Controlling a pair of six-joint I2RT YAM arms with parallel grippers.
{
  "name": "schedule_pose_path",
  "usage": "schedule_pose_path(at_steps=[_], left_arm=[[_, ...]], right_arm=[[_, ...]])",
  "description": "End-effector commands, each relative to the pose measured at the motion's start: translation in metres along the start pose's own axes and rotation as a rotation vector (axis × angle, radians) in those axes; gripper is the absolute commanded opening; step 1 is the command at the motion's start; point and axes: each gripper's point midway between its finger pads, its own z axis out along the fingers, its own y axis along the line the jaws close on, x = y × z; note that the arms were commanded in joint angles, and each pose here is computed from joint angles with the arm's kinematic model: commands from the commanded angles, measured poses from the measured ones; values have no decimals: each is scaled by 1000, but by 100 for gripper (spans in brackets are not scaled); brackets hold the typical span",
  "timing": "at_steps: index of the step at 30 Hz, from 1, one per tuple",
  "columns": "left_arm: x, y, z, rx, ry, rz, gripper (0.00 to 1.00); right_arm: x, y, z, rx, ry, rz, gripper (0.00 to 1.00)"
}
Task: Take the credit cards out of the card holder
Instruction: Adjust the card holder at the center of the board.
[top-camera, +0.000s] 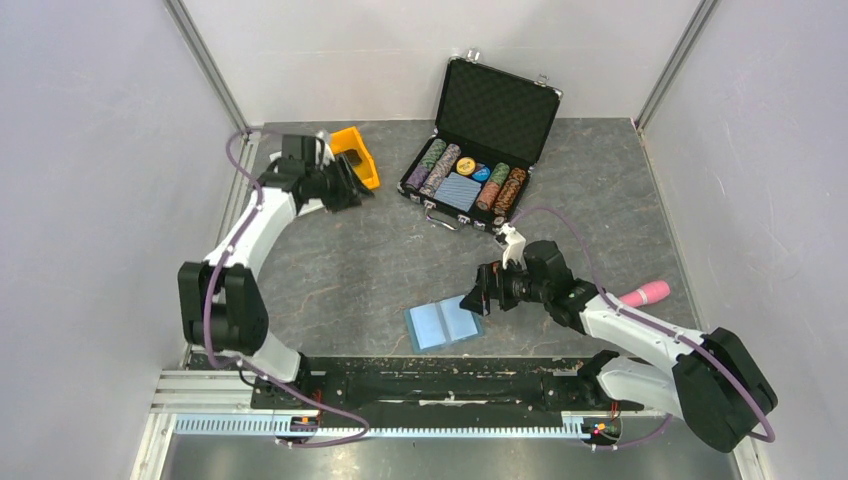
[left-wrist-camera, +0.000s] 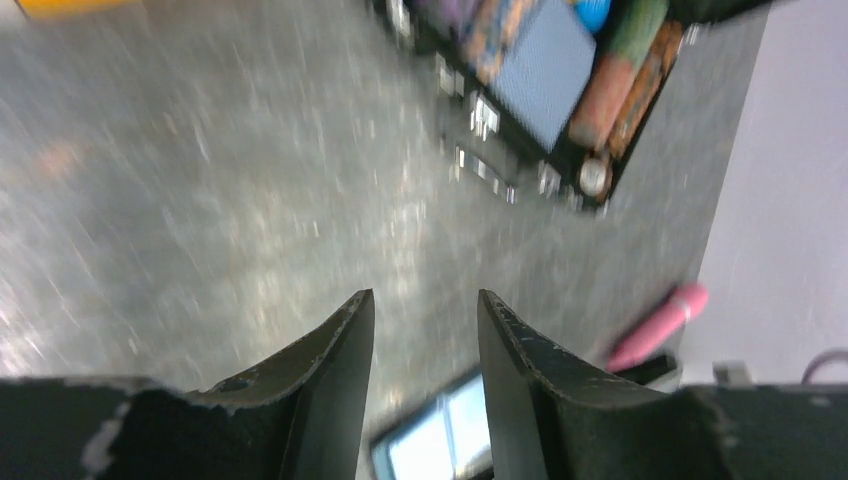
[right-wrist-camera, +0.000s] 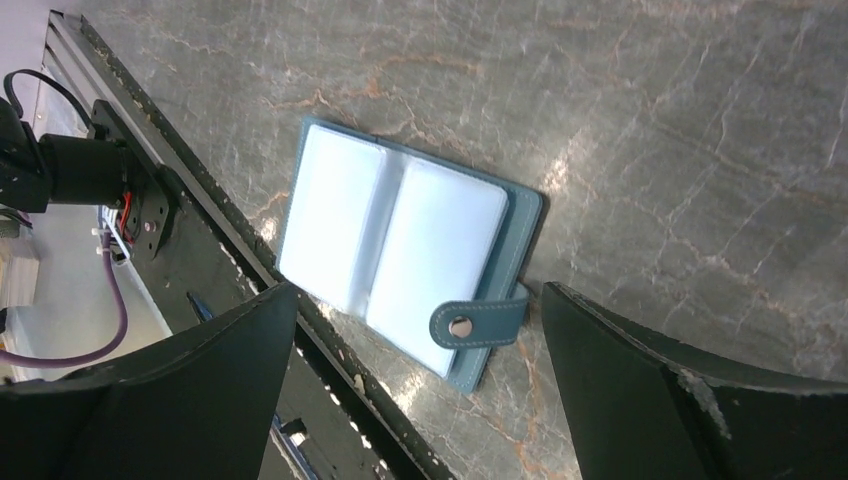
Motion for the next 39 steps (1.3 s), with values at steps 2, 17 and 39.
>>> schedule_pose_path(at_steps=[2,17,39], left_arm=[[87,-18,-37,106,163,79,49],[266,-52,-36,345,419,95,38],[329,27,-6,123,505,-11,28]], right_arm=[[5,5,-2,-28,-21,49,94],[-11,61,8,-167,-45,73,69],[26,-6,33,194,58,41,73]])
